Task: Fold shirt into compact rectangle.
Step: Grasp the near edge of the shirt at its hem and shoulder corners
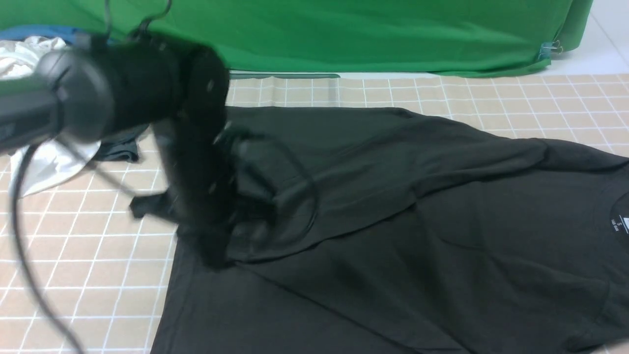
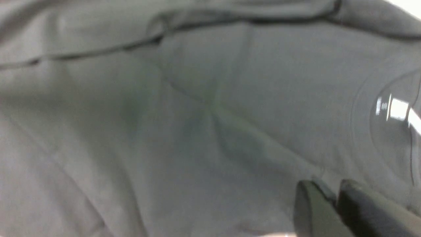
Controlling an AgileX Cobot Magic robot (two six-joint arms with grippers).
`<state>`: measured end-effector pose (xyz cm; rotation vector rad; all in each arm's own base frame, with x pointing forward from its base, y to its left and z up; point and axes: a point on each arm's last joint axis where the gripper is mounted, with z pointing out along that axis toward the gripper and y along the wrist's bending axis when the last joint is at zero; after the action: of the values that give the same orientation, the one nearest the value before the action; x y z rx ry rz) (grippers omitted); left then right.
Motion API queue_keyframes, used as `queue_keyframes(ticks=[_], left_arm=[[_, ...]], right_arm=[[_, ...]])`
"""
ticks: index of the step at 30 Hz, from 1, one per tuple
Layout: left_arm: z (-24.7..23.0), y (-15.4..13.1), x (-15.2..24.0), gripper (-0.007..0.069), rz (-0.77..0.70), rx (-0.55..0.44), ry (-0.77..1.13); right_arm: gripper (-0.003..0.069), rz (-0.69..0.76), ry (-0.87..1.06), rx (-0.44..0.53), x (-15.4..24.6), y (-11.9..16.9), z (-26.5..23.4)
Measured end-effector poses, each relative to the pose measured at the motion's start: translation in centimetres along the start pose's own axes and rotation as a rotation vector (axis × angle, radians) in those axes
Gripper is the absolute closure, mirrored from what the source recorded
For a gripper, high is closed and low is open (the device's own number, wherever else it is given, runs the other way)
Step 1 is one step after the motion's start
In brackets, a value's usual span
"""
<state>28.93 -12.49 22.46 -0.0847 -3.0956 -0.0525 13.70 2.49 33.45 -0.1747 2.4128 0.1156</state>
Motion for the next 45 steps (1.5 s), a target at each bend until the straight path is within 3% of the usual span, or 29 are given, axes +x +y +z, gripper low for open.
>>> queue_keyframes(ticks=[3,12,15,21,25,29,32,36,37,38,39,40,45], left_arm=[[1.3,1.3,3.6,0.0615,-0.056,-0.013,0.045],[3.6,3.8,11.6,0.0577,-0.128,0.044,0.023],[4.3,4.1,12.5,0.0509,-0.137,0.064,-0.023],[6.3,4.7,13.5,0.0244,-0.189,0.062,-0.065],[6.8,4.9,13.2,0.0116,-0.229,0.043,-0.095],[7.3,4.7,12.8,0.0076,-0.239,0.045,-0.105],[7.6,4.5,12.7,0.0116,-0.255,0.055,-0.082],[7.7,4.2,12.5,0.0371,-0.255,0.068,-0.050],[7.7,4.2,12.5,0.0386,-0.256,0.069,-0.050],[7.6,4.1,12.5,0.0514,-0.255,0.075,-0.054],[7.6,4.1,12.5,0.0514,-0.255,0.077,-0.054],[7.4,4.2,12.6,0.0575,-0.252,0.079,-0.058],[5.9,4.7,13.6,0.0594,-0.238,0.072,-0.073]], right_arm=[[0.0616,-0.006,0.031,0.000,0.3,0.0,0.0],[0.0623,-0.020,0.032,0.000,0.3,0.0,0.0],[0.0622,-0.030,0.030,0.000,0.3,0.0,0.0],[0.0620,-0.043,0.030,-0.001,0.3,0.0,0.0],[0.0618,-0.044,0.030,-0.001,0.3,0.0,0.0],[0.0615,-0.046,0.030,-0.001,0.3,0.0,0.0],[0.0614,-0.047,0.030,-0.001,0.3,0.0,0.0],[0.0614,-0.068,0.031,-0.002,0.3,0.0,0.0],[0.0614,-0.068,0.031,-0.002,0.3,0.0,0.0],[0.0614,-0.069,0.031,-0.003,0.3,0.0,0.0],[0.0614,-0.069,0.031,-0.003,0.3,0.0,0.0],[0.0614,-0.070,0.031,-0.003,0.3,0.0,0.0],[0.0613,-0.048,0.107,-0.006,0.4,0.0,0.9]])
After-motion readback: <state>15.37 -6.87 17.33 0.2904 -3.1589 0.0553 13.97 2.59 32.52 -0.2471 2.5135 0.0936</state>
